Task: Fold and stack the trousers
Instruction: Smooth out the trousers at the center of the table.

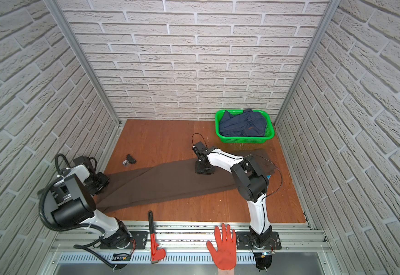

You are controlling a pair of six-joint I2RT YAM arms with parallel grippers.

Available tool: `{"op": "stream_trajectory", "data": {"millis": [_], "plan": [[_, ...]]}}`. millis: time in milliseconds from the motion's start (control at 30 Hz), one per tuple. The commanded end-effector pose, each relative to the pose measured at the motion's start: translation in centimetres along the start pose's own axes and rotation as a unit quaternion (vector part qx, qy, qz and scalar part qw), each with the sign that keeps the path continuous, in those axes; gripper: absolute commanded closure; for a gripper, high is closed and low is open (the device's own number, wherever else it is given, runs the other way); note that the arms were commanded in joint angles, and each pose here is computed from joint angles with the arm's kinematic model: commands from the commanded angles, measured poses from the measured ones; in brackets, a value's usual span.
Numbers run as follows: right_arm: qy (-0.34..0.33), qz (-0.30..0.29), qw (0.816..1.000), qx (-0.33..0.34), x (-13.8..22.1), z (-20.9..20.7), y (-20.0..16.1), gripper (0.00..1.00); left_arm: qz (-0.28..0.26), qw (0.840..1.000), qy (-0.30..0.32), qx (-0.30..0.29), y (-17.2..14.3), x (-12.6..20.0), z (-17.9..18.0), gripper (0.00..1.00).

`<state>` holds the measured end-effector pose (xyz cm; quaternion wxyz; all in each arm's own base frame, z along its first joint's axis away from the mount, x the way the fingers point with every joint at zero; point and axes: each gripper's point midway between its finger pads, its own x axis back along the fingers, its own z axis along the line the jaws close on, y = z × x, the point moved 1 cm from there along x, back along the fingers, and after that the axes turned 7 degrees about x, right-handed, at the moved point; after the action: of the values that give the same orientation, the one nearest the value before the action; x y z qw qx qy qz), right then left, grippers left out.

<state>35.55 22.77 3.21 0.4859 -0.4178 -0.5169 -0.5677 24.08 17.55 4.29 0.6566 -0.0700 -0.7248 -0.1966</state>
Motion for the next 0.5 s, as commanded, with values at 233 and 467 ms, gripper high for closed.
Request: {"op": "stream_trajectory", "data": {"millis": [233, 467], "plan": [[-0.007, 0.026, 1.000, 0.004, 0.6, -0.4, -2.1, 0.63, -0.048, 0.999, 0.000, 0.005, 2.0, 2.9, 0.0, 0.97], [-0.008, 0.025, 1.000, 0.004, 0.6, -0.4, -2.1, 0.63, -0.097, 0.995, 0.004, -0.032, 5.5, 7.5, -0.9, 0.96]]}}
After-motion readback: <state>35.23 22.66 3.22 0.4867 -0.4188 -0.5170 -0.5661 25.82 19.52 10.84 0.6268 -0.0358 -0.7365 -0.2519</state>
